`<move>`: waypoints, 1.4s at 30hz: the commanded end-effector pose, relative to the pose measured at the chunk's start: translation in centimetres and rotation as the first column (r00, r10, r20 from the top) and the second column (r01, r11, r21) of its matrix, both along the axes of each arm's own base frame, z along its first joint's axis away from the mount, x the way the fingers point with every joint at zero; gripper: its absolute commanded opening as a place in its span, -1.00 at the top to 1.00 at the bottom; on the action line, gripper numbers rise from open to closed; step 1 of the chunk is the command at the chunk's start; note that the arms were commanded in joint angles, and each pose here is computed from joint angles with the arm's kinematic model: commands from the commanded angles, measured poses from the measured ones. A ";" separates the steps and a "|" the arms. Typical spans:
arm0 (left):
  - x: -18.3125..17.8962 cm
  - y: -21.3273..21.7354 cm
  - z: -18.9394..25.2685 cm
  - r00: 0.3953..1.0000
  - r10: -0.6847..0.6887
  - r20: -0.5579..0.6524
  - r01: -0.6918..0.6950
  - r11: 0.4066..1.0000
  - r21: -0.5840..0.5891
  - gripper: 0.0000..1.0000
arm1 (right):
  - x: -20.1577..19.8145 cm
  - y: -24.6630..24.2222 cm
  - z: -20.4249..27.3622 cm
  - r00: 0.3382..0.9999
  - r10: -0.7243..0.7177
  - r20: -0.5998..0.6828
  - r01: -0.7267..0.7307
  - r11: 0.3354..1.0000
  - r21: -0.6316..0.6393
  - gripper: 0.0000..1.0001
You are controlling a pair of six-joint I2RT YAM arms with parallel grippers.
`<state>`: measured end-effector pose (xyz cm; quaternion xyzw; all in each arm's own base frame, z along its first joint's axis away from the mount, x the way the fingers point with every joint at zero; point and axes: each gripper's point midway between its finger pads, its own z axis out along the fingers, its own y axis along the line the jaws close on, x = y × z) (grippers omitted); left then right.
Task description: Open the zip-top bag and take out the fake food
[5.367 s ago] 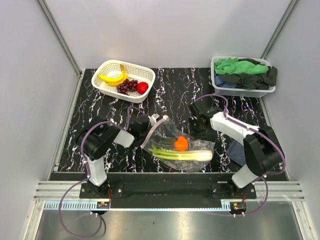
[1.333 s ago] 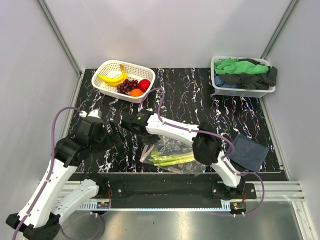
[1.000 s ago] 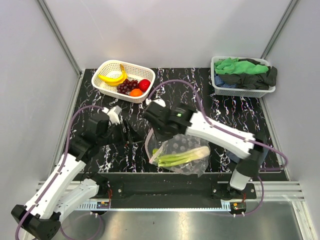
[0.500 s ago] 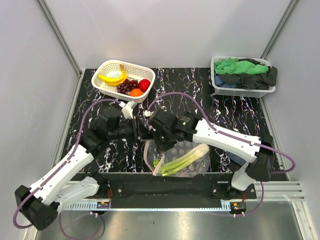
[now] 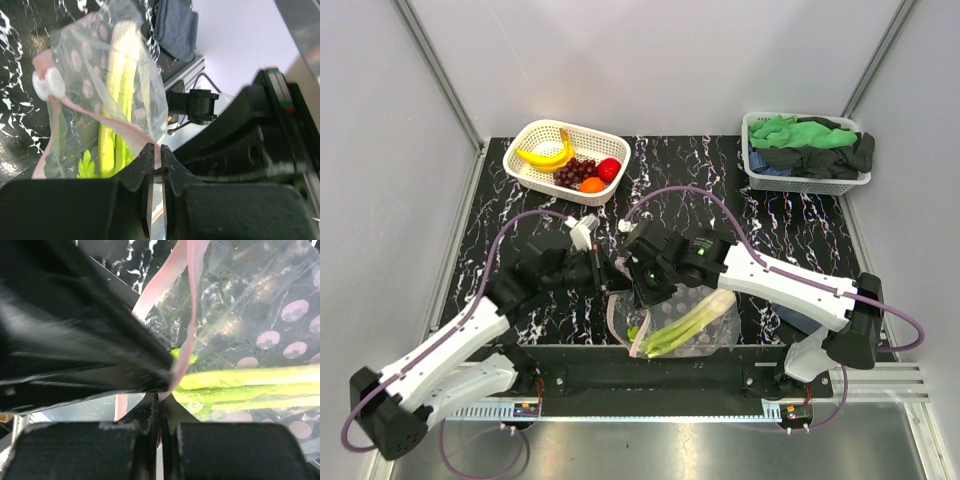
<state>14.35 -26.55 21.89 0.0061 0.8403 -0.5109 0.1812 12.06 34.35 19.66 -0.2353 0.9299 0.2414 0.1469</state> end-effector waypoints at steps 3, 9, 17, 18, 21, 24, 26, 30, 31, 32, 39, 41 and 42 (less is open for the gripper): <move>-1.4 1.9 2.3 0.996 0.041 0.077 -0.040 0.999 -0.022 0.47 | 1.4 1.4 3.6 0.997 -0.066 0.043 0.059 0.986 0.158 1.00; -1.9 1.5 0.0 1.000 -0.004 0.020 0.004 1.000 0.005 0.35 | 1.2 2.3 4.3 0.999 -0.034 0.038 0.026 0.981 0.191 1.00; -1.7 0.4 -3.9 0.994 -0.103 -0.029 0.105 0.990 0.097 0.64 | 1.7 2.9 6.0 0.997 -0.037 0.066 0.021 0.973 0.230 1.00; -1.8 0.5 -4.0 0.994 -0.104 -0.027 0.106 0.990 0.095 0.62 | 1.7 2.8 6.2 0.997 -0.039 0.073 0.021 0.972 0.234 1.00; -2.2 0.7 -4.3 0.993 -0.115 -0.026 0.117 0.988 0.097 0.62 | 2.1 2.6 6.7 0.994 -0.048 0.095 0.024 0.971 0.238 1.00; -2.0 1.2 -3.7 0.997 -0.081 0.000 0.081 0.993 0.090 0.63 | 2.4 2.3 6.5 0.995 -0.051 0.087 0.030 0.971 0.237 1.00; -2.0 1.4 -3.0 0.998 -0.061 0.028 0.059 0.996 0.066 0.62 | 2.3 2.0 6.4 0.995 -0.053 0.086 0.031 0.971 0.236 1.00; -2.6 0.8 -3.7 0.994 -0.105 -0.017 0.106 0.993 0.052 0.52 | 2.2 2.4 7.0 0.995 -0.035 0.092 0.010 0.966 0.259 1.00; -2.8 0.7 -3.9 0.993 -0.120 -0.020 0.121 0.991 0.052 0.50 | 2.1 2.6 7.2 0.996 -0.026 0.088 0.002 0.964 0.266 1.00; -2.7 0.6 -4.3 0.991 -0.129 -0.027 0.131 0.989 0.062 0.49 | 2.2 2.8 7.3 0.996 -0.025 0.088 0.000 0.962 0.272 1.00; -2.2 -0.4 -5.7 0.971 -0.240 -0.001 0.239 0.965 0.106 0.16 | 2.4 3.6 7.9 0.995 -0.010 0.102 -0.021 0.956 0.293 1.00; -2.8 -0.1 -6.9 0.956 -0.292 -0.018 0.292 0.947 0.137 -0.07 | 2.7 3.5 8.1 0.994 -0.015 0.111 -0.019 0.954 0.299 1.00; -3.1 -0.1 -7.8 0.949 -0.312 -0.049 0.316 0.937 0.152 -0.14 | 2.6 3.4 8.2 0.994 -0.004 0.111 -0.029 0.953 0.301 1.00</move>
